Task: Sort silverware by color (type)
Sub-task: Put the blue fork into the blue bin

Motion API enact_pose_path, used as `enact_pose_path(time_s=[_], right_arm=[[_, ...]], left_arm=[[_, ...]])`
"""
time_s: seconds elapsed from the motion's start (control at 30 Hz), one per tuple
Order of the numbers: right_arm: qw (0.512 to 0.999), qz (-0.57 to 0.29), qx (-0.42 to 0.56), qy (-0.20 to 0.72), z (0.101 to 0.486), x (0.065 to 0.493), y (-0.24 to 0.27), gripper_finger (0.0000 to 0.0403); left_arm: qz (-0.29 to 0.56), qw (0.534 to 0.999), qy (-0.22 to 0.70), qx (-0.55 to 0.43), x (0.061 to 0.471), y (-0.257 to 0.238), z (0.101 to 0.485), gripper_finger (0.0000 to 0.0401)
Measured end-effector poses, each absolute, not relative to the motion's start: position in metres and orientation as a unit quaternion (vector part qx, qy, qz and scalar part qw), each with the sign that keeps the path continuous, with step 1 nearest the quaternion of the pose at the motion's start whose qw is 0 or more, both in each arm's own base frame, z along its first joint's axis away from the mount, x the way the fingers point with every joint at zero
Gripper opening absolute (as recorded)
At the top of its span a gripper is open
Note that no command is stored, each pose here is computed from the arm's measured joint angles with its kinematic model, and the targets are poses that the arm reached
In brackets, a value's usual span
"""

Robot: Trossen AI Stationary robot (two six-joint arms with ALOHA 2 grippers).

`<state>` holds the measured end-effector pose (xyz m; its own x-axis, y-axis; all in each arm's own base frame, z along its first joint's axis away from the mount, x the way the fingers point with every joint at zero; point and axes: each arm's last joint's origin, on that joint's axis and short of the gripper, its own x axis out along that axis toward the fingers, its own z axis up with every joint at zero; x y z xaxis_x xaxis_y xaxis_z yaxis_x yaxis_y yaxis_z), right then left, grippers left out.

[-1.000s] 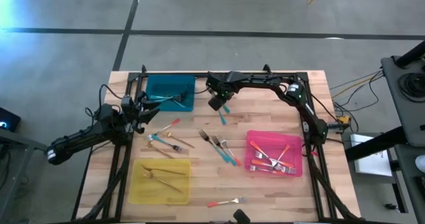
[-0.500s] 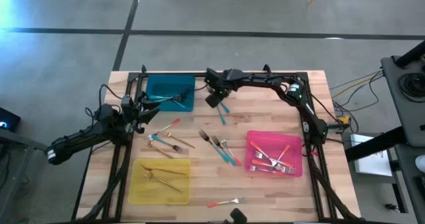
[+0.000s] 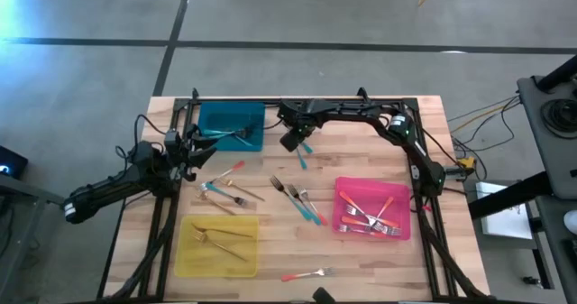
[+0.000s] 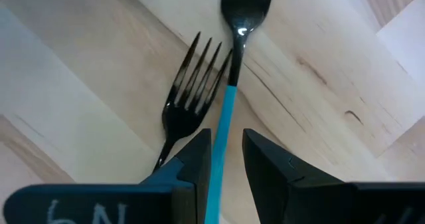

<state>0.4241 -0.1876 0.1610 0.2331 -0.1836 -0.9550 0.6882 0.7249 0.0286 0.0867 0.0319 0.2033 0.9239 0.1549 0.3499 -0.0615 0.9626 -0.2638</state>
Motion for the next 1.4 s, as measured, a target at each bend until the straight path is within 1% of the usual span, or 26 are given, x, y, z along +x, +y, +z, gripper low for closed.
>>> enact_pose_path(time_s=[0.13, 0.47, 0.57, 0.67, 0.9, 0.97, 1.07, 1.2, 1.4], right_arm=[[0.750, -0.289, 0.232, 0.548, 0.160, 0.424, -0.187, 0.0079], [0.736, -0.287, 0.231, 0.568, 0.141, 0.419, -0.184, 0.0076], [0.741, -0.285, 0.228, 0.564, 0.141, 0.420, -0.185, 0.0058], [0.745, -0.283, 0.228, 0.559, 0.142, 0.421, -0.185, 0.0023], [0.754, -0.286, 0.226, 0.546, 0.146, 0.422, -0.187, 0.0014], [0.764, -0.288, 0.224, 0.532, 0.149, 0.423, -0.190, 0.0013], [0.793, -0.295, 0.217, 0.486, 0.158, 0.429, -0.195, 0.0013], [0.845, -0.288, 0.210, 0.399, 0.180, 0.441, -0.199, 0.0012], [0.896, -0.275, 0.198, 0.286, 0.200, 0.459, -0.199, 0.0011]], left_arm=[[0.056, 0.973, -0.187, -0.125, 0.087, 0.032, 0.203, 0.0141], [0.056, 0.973, -0.187, -0.125, 0.087, 0.032, 0.203, 0.0141], [0.056, 0.973, -0.187, -0.125, 0.087, 0.032, 0.203, 0.0141], [0.056, 0.973, -0.187, -0.125, 0.087, 0.032, 0.203, 0.0141], [0.056, 0.973, -0.187, -0.125, 0.087, 0.032, 0.203, 0.0141], [0.056, 0.973, -0.187, -0.125, 0.087, 0.032, 0.203, 0.0141], [0.056, 0.973, -0.187, -0.125, 0.087, 0.032, 0.203, 0.0141], [0.056, 0.973, -0.187, -0.125, 0.087, 0.032, 0.203, 0.0141], [0.056, 0.973, -0.187, -0.125, 0.087, 0.032, 0.203, 0.0141]])
